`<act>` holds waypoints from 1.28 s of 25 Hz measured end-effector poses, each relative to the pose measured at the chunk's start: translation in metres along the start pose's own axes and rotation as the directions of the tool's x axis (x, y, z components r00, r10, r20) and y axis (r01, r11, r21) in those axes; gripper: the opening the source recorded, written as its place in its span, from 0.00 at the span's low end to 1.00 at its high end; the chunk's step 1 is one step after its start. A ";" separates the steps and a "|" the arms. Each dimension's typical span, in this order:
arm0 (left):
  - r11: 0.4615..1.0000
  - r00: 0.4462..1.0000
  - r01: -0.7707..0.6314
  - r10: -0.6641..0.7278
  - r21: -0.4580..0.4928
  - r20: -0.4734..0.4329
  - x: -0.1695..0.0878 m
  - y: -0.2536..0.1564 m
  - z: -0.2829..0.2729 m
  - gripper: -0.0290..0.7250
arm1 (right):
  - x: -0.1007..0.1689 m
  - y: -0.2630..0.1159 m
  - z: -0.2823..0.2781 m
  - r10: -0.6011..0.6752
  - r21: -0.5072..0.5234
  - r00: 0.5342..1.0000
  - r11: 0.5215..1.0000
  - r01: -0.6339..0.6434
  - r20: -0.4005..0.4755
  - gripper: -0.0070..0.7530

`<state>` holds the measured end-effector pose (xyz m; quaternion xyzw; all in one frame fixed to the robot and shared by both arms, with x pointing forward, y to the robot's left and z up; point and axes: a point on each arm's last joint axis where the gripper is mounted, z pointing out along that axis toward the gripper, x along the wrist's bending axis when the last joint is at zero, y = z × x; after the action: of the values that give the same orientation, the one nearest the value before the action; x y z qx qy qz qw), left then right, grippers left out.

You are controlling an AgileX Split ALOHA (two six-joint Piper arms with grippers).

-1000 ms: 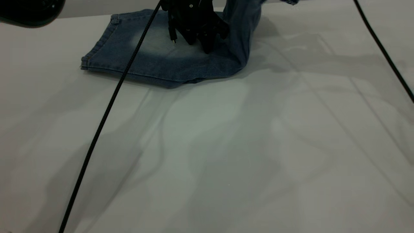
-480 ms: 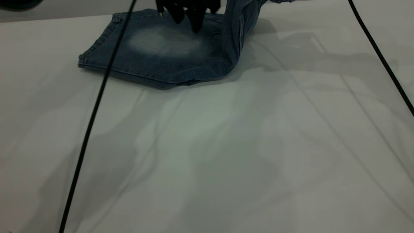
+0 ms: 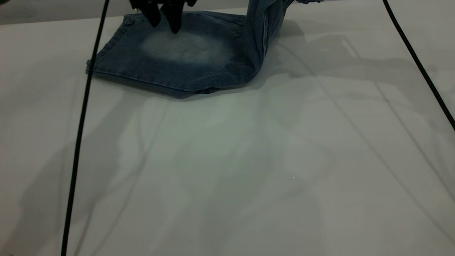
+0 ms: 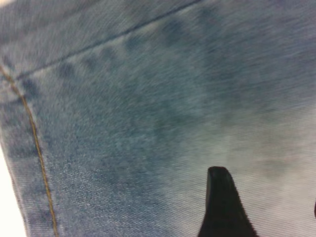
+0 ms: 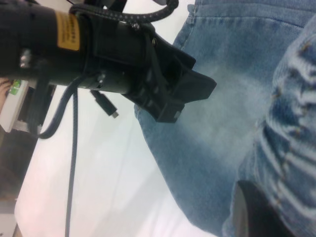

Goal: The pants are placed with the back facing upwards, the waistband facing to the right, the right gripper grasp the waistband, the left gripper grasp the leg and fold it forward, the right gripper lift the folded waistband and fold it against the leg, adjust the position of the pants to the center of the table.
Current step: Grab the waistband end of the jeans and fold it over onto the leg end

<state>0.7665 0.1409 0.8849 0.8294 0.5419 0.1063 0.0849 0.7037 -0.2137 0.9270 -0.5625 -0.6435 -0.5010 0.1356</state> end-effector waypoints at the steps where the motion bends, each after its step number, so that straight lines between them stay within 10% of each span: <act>1: 1.000 1.000 0.008 -0.008 0.005 0.005 0.004 -0.001 0.003 0.57 | 0.000 0.000 0.000 0.003 -0.002 1.000 1.000 -0.003 -0.001 0.14; 32: 0.997 1.000 0.018 -0.019 0.073 0.012 0.008 -0.015 0.040 0.57 | 0.074 0.010 0.048 -0.027 0.003 0.994 1.000 0.027 -0.102 0.15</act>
<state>0.7676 0.1532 0.8435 0.8277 0.5523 0.0802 0.0590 0.7064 -0.1330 0.9645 -0.5272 -0.6445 -0.5294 0.1626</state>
